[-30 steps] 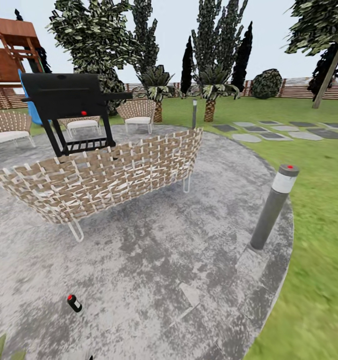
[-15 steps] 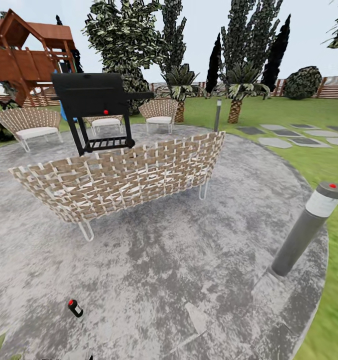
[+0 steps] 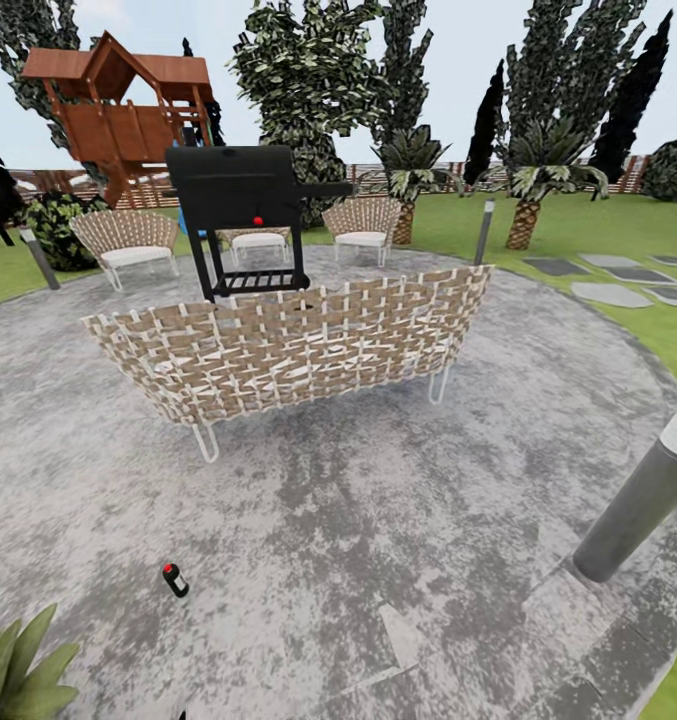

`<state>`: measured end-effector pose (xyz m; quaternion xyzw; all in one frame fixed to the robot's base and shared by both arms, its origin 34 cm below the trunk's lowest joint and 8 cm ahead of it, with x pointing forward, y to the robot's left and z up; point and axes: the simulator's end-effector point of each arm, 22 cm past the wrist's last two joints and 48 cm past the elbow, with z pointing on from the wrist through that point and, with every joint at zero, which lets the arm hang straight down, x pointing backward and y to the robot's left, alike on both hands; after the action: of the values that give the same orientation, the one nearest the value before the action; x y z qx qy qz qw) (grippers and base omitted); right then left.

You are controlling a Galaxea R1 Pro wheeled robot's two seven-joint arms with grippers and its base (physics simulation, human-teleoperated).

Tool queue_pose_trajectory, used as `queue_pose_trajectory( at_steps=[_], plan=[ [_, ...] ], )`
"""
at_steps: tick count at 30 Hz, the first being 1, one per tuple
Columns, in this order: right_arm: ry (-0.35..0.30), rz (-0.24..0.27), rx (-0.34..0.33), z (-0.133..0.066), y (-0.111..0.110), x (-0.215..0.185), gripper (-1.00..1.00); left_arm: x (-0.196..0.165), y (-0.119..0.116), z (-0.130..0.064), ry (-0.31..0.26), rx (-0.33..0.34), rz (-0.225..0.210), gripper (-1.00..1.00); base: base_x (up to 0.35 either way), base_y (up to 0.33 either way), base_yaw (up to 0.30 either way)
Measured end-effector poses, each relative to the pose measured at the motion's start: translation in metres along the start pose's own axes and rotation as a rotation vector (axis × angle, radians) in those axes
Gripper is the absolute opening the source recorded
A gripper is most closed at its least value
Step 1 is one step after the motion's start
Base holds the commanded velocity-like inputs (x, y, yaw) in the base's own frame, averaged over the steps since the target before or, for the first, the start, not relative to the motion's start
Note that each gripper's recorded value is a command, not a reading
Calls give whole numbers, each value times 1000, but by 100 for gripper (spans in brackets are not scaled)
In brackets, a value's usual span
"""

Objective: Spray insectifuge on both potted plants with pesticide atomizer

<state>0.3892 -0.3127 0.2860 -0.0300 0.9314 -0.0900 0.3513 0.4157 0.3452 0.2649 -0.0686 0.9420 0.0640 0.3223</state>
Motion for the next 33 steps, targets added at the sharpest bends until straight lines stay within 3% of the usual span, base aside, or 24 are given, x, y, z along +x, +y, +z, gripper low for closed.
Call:
queue_pose_trajectory(
  at_steps=[33],
  plan=[
    [0,-1,-1,0,0,0,100,0,0,0,-1,0,-2,100,0,-2,279]
  ],
)
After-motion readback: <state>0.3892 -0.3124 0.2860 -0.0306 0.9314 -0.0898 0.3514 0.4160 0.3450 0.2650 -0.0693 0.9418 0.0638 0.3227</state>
